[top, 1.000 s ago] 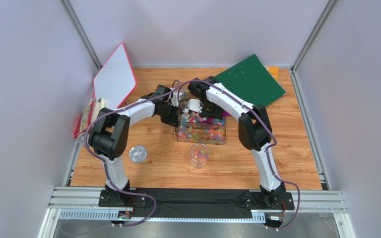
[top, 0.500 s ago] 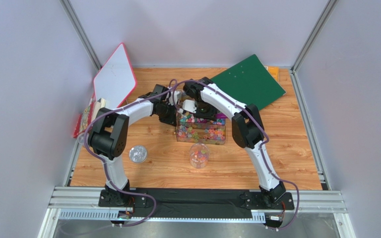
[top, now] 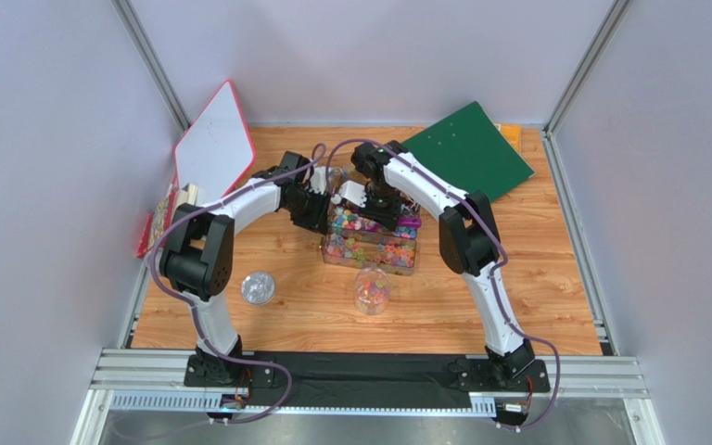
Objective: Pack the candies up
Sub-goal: Scoop the fake candies from the storage box, then place the fake candies in the packing bottle, then adjust the spatula, then scoop the fake candies from the storage box.
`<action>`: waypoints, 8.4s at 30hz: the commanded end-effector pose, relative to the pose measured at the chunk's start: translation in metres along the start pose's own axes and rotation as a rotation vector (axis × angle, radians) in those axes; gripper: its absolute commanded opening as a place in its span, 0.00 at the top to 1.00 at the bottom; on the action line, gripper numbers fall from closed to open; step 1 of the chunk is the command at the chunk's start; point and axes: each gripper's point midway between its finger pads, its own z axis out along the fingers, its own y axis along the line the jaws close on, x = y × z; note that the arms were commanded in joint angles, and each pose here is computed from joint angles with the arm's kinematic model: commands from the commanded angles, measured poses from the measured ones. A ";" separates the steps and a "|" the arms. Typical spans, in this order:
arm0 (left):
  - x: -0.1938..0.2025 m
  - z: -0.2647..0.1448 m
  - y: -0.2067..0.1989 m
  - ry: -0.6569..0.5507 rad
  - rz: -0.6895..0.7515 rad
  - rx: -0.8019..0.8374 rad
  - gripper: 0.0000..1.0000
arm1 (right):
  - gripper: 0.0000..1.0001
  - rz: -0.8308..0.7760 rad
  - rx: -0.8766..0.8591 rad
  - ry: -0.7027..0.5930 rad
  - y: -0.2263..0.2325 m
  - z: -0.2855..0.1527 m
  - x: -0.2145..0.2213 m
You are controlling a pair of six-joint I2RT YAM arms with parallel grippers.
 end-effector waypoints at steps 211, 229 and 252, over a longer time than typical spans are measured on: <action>-0.091 0.008 0.045 -0.121 0.226 -0.152 1.00 | 1.00 0.172 0.121 0.309 0.041 -0.128 0.148; -0.038 0.007 -0.021 -0.084 0.198 -0.013 1.00 | 1.00 -0.006 0.124 0.485 0.012 -0.110 0.153; -0.026 -0.019 -0.046 -0.149 0.136 0.066 1.00 | 1.00 -0.273 0.097 0.622 -0.014 -0.091 0.136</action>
